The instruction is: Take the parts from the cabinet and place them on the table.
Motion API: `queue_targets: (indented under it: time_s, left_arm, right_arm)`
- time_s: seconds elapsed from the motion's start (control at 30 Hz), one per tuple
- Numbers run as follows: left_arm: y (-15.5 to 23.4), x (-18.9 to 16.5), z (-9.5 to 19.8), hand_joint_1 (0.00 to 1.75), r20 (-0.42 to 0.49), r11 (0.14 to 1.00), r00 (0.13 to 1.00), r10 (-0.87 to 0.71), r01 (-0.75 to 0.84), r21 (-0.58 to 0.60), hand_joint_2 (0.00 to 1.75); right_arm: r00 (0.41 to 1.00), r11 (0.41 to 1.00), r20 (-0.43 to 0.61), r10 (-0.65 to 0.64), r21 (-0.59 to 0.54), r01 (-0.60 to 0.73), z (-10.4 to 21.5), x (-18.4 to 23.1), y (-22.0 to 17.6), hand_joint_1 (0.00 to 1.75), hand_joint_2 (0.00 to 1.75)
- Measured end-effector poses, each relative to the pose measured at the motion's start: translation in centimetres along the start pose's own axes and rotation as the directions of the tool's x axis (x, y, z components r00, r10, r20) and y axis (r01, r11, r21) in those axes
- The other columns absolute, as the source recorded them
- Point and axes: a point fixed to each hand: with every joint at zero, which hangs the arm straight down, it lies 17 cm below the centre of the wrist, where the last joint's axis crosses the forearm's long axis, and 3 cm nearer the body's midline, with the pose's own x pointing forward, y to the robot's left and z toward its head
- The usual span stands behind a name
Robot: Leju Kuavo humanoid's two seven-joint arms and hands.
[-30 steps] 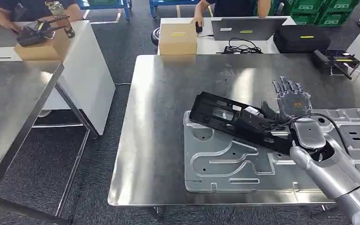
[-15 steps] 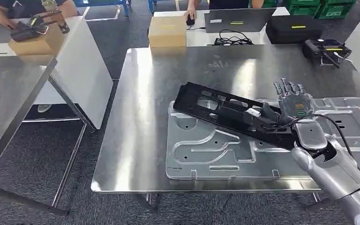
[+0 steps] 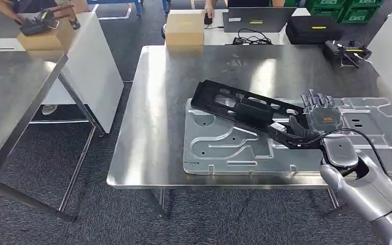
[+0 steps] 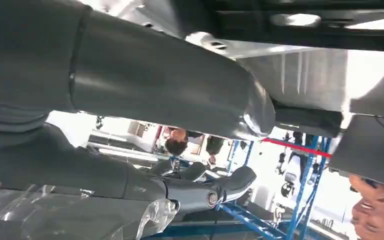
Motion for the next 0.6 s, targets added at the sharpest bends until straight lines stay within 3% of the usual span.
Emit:
queue_targets:
  time_s: [0.4, 0.6]
  left_arm:
    - [0.1, -0.7, 0.0, 0.00, -0.005, 1.000, 1.000, -0.002, 0.002, 0.008, 0.00]
    - [0.9, -0.5, -0.2, 0.00, -0.003, 1.000, 1.000, -0.010, 0.010, 0.021, 0.00]
  right_arm:
    - [1.000, 1.000, -0.001, -0.005, 0.021, 0.005, 0.7, 0.0, 1.2, 0.00, 0.00]
    - [0.999, 1.000, -0.048, -0.010, 0.017, 0.011, 1.2, -1.9, 1.3, 0.00, 0.00]
